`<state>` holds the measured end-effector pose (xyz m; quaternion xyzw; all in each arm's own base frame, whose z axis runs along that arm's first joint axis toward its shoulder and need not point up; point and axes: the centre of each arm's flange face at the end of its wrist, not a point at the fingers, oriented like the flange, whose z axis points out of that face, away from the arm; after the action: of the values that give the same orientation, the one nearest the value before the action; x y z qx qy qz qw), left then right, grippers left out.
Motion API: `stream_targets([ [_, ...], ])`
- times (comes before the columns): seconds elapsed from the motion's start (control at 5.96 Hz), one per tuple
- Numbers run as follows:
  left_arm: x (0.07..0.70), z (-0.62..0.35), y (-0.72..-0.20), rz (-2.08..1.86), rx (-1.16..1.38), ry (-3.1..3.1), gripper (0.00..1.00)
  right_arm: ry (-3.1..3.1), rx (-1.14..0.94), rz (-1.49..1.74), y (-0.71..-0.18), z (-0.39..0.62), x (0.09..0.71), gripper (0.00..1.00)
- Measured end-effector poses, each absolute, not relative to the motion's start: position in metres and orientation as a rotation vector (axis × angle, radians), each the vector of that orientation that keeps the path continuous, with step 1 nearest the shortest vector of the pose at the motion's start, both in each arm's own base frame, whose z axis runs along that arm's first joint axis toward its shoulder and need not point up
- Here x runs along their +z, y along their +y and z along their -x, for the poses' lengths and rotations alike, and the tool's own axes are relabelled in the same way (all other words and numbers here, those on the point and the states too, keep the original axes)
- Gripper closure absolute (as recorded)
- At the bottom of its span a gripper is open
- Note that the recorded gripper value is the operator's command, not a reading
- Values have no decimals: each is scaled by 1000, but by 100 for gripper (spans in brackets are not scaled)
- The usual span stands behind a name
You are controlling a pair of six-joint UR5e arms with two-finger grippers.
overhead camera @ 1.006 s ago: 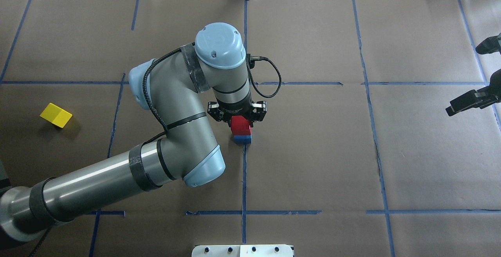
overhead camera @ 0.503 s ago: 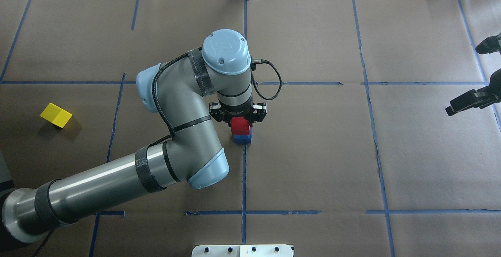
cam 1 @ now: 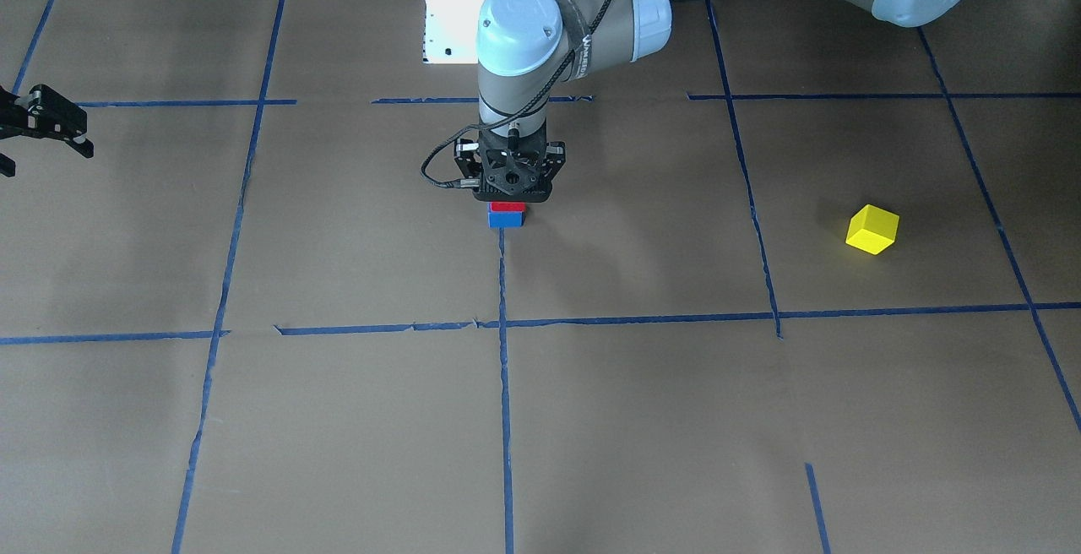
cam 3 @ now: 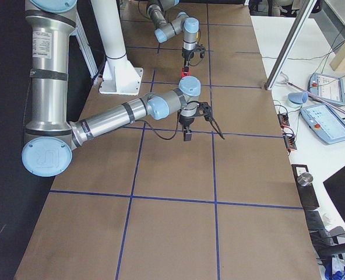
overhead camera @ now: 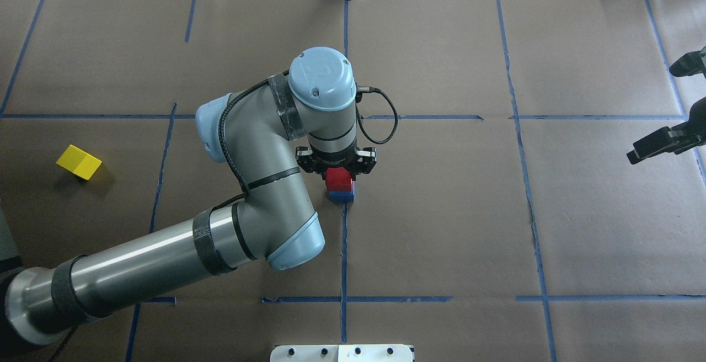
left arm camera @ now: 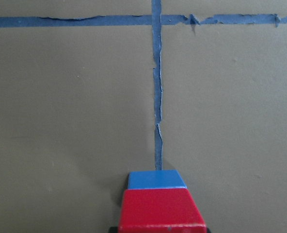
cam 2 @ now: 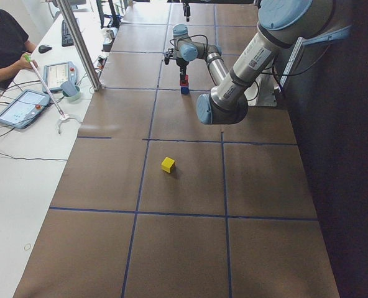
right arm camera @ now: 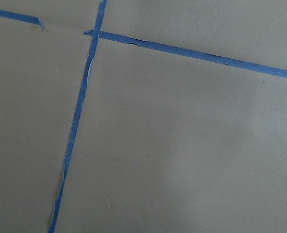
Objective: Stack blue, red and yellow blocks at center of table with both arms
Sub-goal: 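Lower the red cube onto the blue cube and open the left gripper, then move the left gripper back toward the yellow cube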
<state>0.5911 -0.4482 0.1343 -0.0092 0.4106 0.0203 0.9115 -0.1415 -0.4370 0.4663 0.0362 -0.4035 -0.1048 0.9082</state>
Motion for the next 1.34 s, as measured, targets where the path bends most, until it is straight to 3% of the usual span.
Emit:
stream_targets([
  [0.34,135,-595,-443,18,47,844,4,-834,-217,-73,-437,142,466,0],
  [1.01,110,-539,-448,-41,6,924,2,-851,-222,-64,-436,143,466,0],
  [1.34,162,-430,-439,-138,49,950,2,-851,-223,-64,-436,143,466,0],
])
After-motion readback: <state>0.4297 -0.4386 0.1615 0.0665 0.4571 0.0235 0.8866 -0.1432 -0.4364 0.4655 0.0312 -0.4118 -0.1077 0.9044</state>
